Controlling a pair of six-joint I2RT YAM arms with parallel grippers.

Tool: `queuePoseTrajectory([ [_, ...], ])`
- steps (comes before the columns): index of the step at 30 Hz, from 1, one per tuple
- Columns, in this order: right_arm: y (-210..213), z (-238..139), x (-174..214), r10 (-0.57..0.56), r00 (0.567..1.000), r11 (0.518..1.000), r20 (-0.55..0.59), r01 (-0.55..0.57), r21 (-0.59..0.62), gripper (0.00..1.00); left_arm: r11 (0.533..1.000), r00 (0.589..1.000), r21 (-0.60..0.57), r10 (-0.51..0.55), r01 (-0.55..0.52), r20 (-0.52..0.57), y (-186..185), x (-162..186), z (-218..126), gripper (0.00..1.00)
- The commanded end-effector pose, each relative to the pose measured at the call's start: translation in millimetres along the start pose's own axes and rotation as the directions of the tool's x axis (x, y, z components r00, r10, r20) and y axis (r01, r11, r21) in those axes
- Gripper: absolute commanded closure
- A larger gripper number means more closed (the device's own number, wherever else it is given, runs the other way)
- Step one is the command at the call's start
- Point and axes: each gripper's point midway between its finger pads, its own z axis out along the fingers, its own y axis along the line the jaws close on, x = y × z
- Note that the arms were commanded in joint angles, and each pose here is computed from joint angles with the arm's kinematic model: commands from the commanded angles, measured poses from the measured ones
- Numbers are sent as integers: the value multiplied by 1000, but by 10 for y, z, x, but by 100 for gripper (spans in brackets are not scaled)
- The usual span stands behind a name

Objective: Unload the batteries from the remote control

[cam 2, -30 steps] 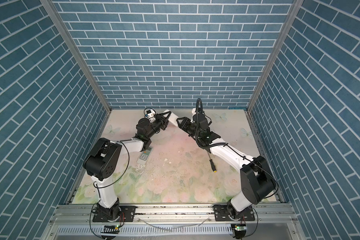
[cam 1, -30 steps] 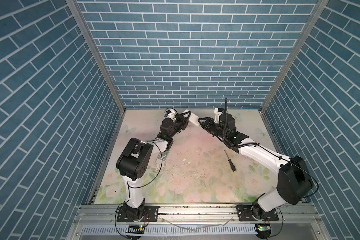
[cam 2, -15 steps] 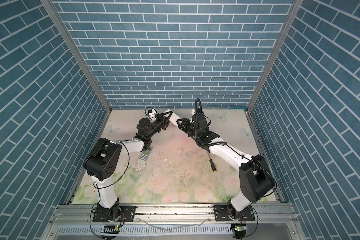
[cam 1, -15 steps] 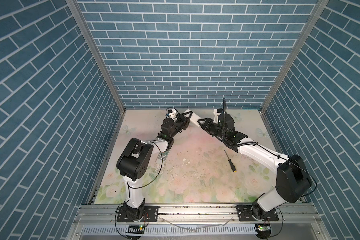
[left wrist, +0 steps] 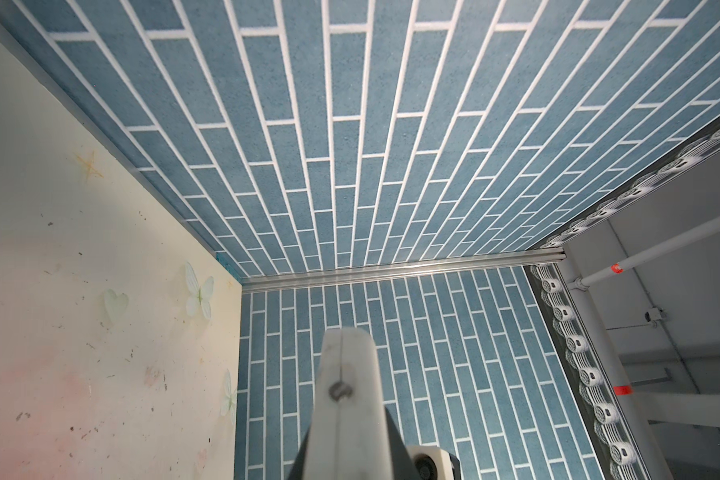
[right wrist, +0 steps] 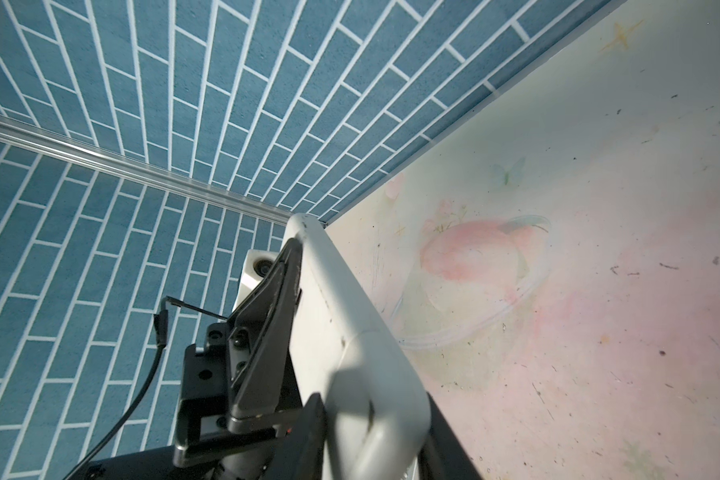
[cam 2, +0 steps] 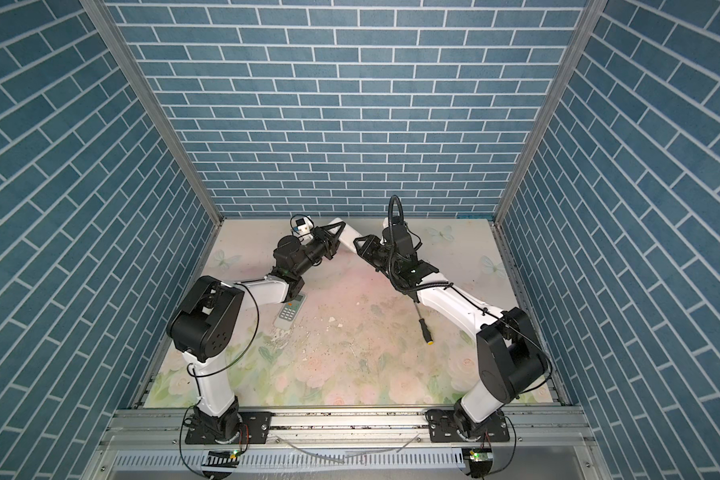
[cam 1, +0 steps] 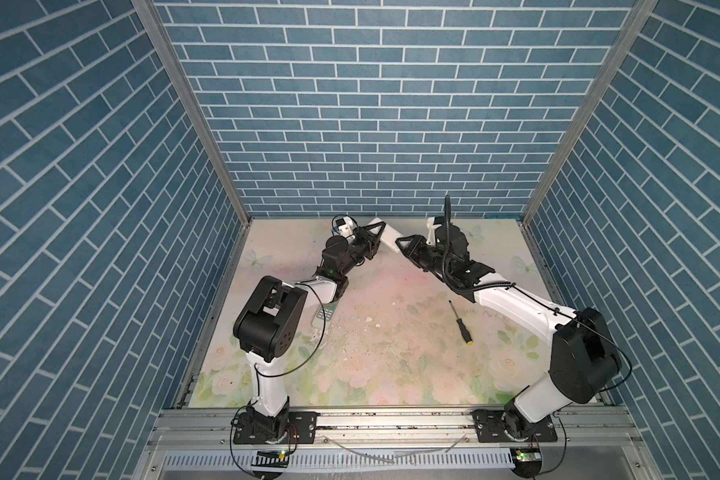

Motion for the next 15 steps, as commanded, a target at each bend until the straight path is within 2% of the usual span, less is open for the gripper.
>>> queuePoseTrajectory([
  [1, 183, -37, -83, 4, 1000, 999, 20, -4, -35, 64, 997, 999, 63, 36, -34, -28, -220, 75, 47, 100],
  [10, 157, -82, -80, 8, 1000, 1000, 26, -7, -26, 73, 997, 999, 68, 40, -39, -25, -254, 69, 46, 100],
  [15, 175, -66, -74, 9, 1000, 999, 18, -9, -32, 73, 997, 999, 70, 45, -43, -26, -276, 77, 42, 100],
])
